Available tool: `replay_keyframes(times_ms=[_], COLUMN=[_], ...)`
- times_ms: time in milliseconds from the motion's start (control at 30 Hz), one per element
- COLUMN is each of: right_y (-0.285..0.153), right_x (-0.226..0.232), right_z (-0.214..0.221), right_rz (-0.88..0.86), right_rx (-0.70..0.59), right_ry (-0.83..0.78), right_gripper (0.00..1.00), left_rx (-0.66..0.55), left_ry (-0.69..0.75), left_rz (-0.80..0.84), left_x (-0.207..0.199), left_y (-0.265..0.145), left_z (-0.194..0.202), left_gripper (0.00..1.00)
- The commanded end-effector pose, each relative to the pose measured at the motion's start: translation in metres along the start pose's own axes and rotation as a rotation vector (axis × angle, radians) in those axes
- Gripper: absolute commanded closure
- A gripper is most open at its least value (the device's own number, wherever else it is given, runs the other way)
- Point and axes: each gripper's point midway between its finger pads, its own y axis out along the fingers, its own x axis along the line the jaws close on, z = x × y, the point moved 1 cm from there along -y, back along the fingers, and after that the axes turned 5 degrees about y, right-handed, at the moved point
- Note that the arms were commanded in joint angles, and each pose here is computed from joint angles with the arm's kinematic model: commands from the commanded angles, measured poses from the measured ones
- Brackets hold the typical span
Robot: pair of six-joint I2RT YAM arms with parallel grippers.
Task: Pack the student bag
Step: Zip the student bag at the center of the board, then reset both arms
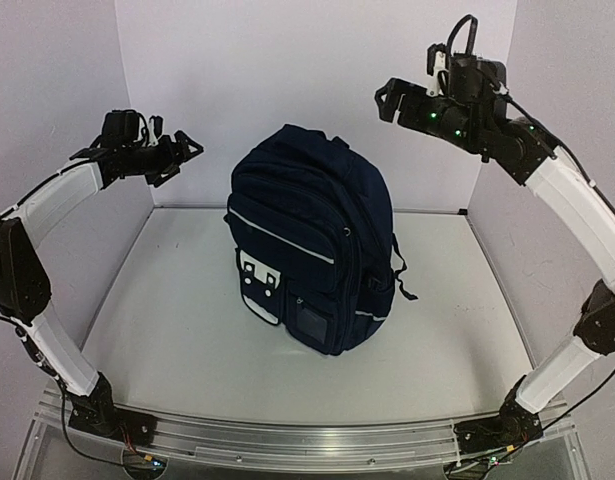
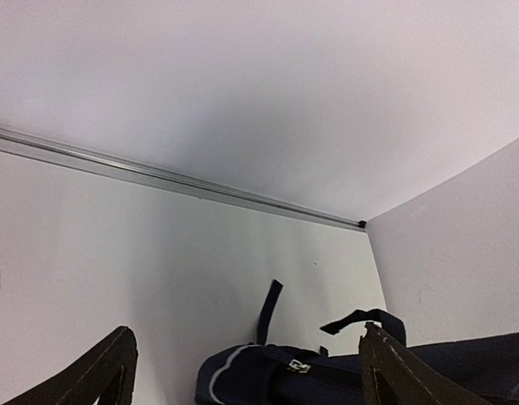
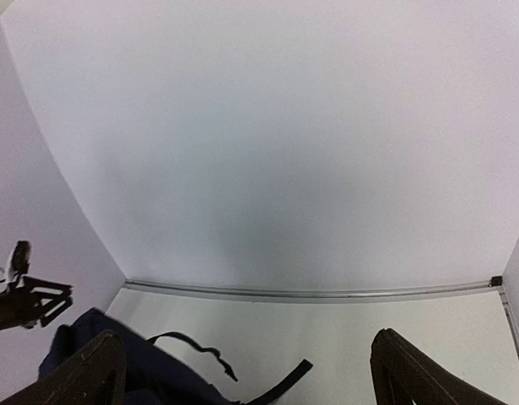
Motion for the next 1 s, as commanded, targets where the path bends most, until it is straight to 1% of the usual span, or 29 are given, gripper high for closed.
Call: replay_keyframes(times_ms=[0,100,200,300,400,467,500,533,567,600,667,767,800,867,967], right_y=[0.036,0.055,0.063,0.057,0.037,0.019,0.014,0.001,-0.005,-0.015,-0.027,-0.055,-0.061,-0.07,-0.083], right_x=[-0.042,-0.092,-0.144,-0.2,-0.235,-0.247,-0.251,-0.252,-0.256,-0.255,-0.259,-0.264,-0.27,-0.278,-0.284], right_z=[0.018,0.035,0.047,0.047,0.036,0.024,0.027,0.021,0.028,0.027,0.042,0.063,0.077,0.092,0.103], right_rz=[0.0,0.089,0.194,0.314,0.401,0.423,0.423,0.418,0.418,0.405,0.378,0.325,0.324,0.346,0.369], right_rx=[0.108,0.155,0.182,0.172,0.134,0.079,0.06,0.012,-0.017,-0.061,-0.139,-0.294,-0.324,-0.347,-0.374], right_ry=[0.123,0.156,0.17,0.167,0.142,0.124,0.115,0.105,0.101,0.098,0.103,0.126,0.126,0.113,0.081], right_gripper=[0.02,0.02,0.02,0.02,0.02,0.02,0.02,0.02,0.02,0.02,0.02,0.02,0.02,0.02,0.02], left_rx=[0.004,-0.016,-0.046,-0.086,-0.144,-0.162,-0.178,-0.2,-0.238,-0.248,-0.314,-0.463,-0.485,-0.532,-0.573], left_ry=[-0.018,-0.086,-0.145,-0.168,-0.135,-0.103,-0.075,-0.058,-0.041,-0.039,-0.018,-0.023,-0.037,-0.045,-0.014], left_rz=[-0.17,-0.25,-0.326,-0.415,-0.512,-0.547,-0.552,-0.566,-0.575,-0.594,-0.606,-0.635,-0.642,-0.643,-0.626], left_x=[0.051,0.093,0.13,0.151,0.161,0.167,0.168,0.17,0.17,0.177,0.182,0.19,0.196,0.199,0.197], left_y=[-0.023,-0.04,-0.061,-0.088,-0.114,-0.122,-0.126,-0.13,-0.136,-0.138,-0.147,-0.163,-0.165,-0.17,-0.174], left_z=[-0.011,-0.013,-0.012,-0.01,-0.008,0.0,0.005,0.009,0.01,0.022,0.035,0.049,0.058,0.066,0.07], left_gripper=[0.08,0.07,0.06,0.05,0.01,0.0,0.0,0.0,0.0,0.0,0.0,0.0,0.0,0.0,0.0])
